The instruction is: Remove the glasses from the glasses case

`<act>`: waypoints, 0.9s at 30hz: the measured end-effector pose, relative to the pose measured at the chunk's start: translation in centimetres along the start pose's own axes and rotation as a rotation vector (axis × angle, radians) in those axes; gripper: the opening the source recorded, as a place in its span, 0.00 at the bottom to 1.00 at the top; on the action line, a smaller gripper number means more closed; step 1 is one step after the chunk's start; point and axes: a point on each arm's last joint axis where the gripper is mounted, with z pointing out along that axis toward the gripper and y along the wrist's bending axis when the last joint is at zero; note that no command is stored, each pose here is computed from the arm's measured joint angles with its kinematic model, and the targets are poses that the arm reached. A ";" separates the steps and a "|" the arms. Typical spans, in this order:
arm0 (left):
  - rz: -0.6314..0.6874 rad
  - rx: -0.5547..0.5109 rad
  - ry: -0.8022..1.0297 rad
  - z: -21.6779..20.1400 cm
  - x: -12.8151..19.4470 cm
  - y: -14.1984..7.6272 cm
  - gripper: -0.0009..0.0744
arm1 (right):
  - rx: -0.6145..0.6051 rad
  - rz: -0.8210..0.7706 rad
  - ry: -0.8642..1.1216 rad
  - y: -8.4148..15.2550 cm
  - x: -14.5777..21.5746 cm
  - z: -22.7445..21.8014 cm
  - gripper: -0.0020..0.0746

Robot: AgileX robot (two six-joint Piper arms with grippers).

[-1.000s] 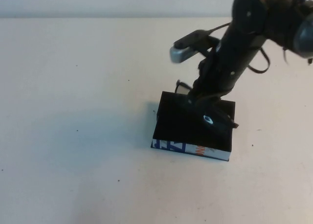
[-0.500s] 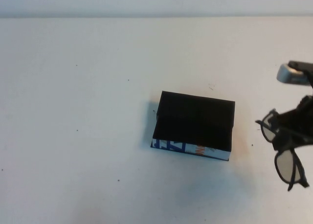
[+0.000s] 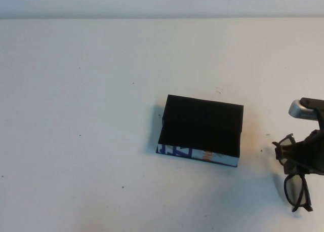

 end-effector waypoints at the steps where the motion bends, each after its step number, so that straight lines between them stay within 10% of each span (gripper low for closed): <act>1: 0.000 0.000 0.000 0.0 0.0 0.0 0.01 | 0.001 0.000 -0.007 0.0 -0.1 0.0 0.18; 13: 0.000 0.000 0.000 0.0 0.0 0.0 0.01 | -0.012 -0.042 -0.005 0.7 -0.7 -2.2 0.29; 27: 0.000 0.000 0.000 0.0 0.0 0.0 0.01 | -0.101 -0.204 -0.703 2.6 7.6 -19.7 0.01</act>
